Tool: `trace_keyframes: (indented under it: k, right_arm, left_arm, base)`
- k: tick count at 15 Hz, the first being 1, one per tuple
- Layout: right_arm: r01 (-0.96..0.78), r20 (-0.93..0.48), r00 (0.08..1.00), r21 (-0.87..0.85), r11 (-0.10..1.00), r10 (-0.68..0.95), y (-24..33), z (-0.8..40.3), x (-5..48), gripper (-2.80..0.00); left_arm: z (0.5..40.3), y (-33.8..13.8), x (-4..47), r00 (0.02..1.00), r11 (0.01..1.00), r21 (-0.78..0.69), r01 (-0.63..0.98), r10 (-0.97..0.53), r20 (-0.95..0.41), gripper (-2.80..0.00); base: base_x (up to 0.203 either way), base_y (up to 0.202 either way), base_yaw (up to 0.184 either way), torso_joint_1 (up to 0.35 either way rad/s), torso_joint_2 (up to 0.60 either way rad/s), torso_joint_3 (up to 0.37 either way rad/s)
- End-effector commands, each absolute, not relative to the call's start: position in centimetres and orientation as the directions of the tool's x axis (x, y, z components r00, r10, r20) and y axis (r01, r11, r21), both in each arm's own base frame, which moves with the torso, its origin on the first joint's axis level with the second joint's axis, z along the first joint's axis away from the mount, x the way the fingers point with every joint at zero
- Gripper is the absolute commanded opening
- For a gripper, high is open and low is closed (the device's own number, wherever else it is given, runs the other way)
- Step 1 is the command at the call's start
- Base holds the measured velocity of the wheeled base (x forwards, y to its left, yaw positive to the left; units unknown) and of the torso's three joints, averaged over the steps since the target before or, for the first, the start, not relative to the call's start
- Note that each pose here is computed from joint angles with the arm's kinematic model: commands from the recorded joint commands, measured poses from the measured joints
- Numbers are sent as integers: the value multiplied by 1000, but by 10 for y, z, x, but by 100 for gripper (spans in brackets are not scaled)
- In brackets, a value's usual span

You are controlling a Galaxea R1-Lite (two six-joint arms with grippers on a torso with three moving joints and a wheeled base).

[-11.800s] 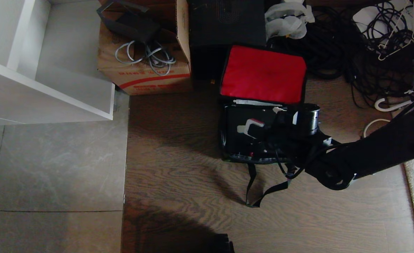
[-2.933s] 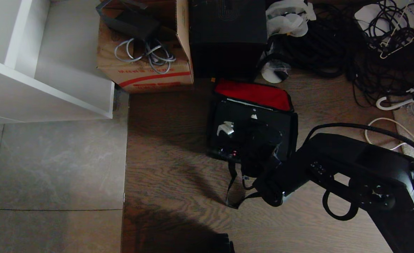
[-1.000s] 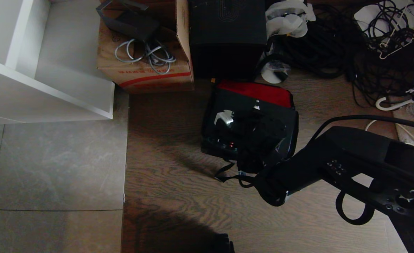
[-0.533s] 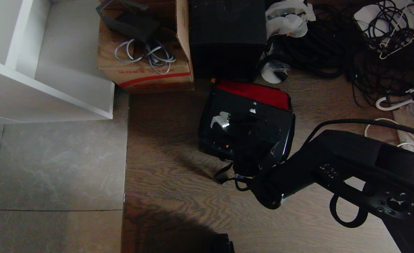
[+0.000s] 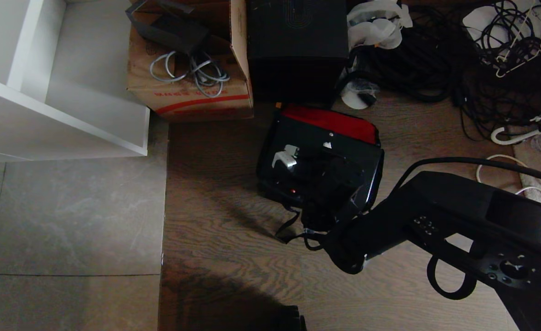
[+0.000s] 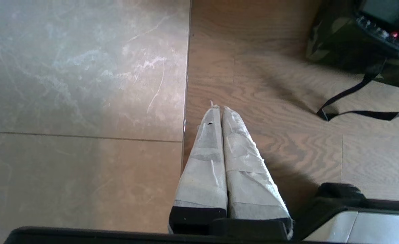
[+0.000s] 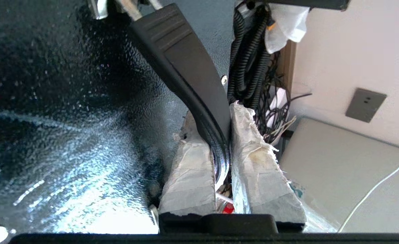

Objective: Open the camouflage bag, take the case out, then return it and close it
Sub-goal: Lift the black box

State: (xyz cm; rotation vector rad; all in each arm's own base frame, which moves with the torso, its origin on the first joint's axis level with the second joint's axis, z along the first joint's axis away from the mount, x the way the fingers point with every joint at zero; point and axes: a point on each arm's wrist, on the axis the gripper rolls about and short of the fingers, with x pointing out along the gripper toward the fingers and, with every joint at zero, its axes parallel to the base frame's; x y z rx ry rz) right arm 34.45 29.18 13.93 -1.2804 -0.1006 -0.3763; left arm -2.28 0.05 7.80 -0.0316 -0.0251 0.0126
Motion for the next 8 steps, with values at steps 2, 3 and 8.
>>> trace_keyframes:
  k: [2,3,8]
  right_arm:
    - [337,286,931,-911,237,-226,293,142,343,-280]
    - [339,285,930,-910,239,-233,294,143,343,-280]
    - [346,287,926,-905,247,-245,296,144,345,-280]
  left_arm:
    - [76,1,-22,1000,999,-29,-15,15,5,-280]
    - [76,1,-22,1000,1000,-22,-14,14,5,-280]
    - [124,-3,-27,985,986,0,165,-165,51,-280]
  base:
    - [0,0,0,0,0,0]
    - [0,0,0,0,0,0]
    - [0,0,0,0,0,0]
